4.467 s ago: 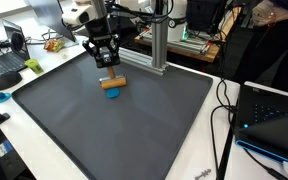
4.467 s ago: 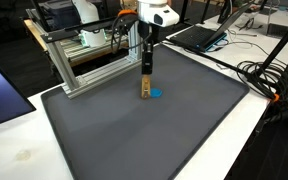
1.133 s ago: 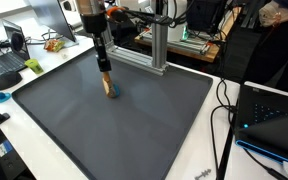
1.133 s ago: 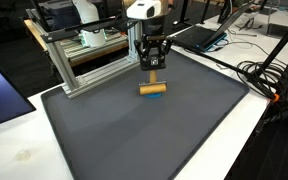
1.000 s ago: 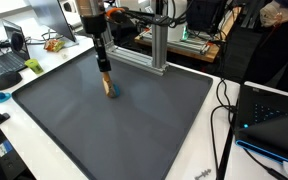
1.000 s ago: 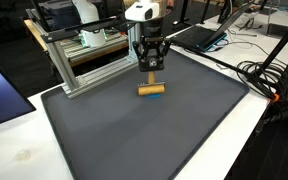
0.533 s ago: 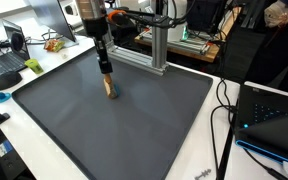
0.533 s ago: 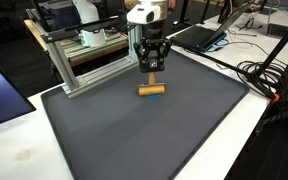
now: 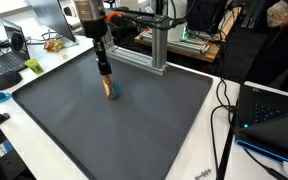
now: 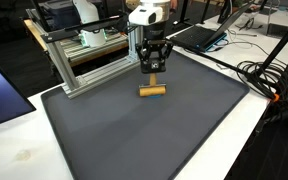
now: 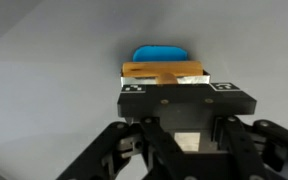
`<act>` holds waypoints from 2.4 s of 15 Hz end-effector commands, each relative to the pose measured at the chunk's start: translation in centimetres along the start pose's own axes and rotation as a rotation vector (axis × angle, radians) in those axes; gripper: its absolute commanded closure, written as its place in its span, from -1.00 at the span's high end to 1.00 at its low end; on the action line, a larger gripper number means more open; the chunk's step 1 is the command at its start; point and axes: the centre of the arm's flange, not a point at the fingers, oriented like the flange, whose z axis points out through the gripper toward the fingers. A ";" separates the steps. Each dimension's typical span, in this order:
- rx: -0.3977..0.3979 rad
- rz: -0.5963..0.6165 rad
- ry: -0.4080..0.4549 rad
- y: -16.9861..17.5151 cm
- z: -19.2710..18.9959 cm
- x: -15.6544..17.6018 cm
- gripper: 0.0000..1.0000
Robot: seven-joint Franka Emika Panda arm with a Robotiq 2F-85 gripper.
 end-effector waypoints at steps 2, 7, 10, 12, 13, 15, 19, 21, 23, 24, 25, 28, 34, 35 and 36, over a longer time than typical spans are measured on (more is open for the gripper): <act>-0.004 0.007 -0.050 -1.1 2.1 0.1 -0.56; -0.010 -0.004 -0.070 -1.5 2.8 -0.5 -0.56; -0.001 -0.009 -0.086 -1.5 2.9 -0.5 -0.56; 0.011 -0.011 -0.101 -1.6 3.1 -0.6 -0.56; 0.012 -0.010 -0.108 -1.6 3.2 -0.6 -0.56; 0.015 -0.013 -0.119 -1.6 3.3 -0.6 -0.56; 0.019 -0.016 -0.133 -1.6 3.5 -0.5 -0.56; 0.018 -0.020 -0.137 -1.6 3.6 -0.6 -0.56; 0.018 -0.022 -0.142 -1.6 3.8 -0.6 -0.56; 0.019 -0.022 -0.145 -1.6 3.9 -0.6 -0.56; 0.019 -0.022 -0.147 -1.6 3.9 -0.5 -0.56; 0.019 -0.024 -0.155 -1.6 4.0 -0.5 -0.56; 0.016 -0.030 -0.195 -1.5 4.3 -0.4 -0.56; 0.017 -0.029 -0.197 -1.4 4.3 -0.3 -0.56; 0.017 -0.030 -0.200 -1.4 4.3 -0.3 -0.56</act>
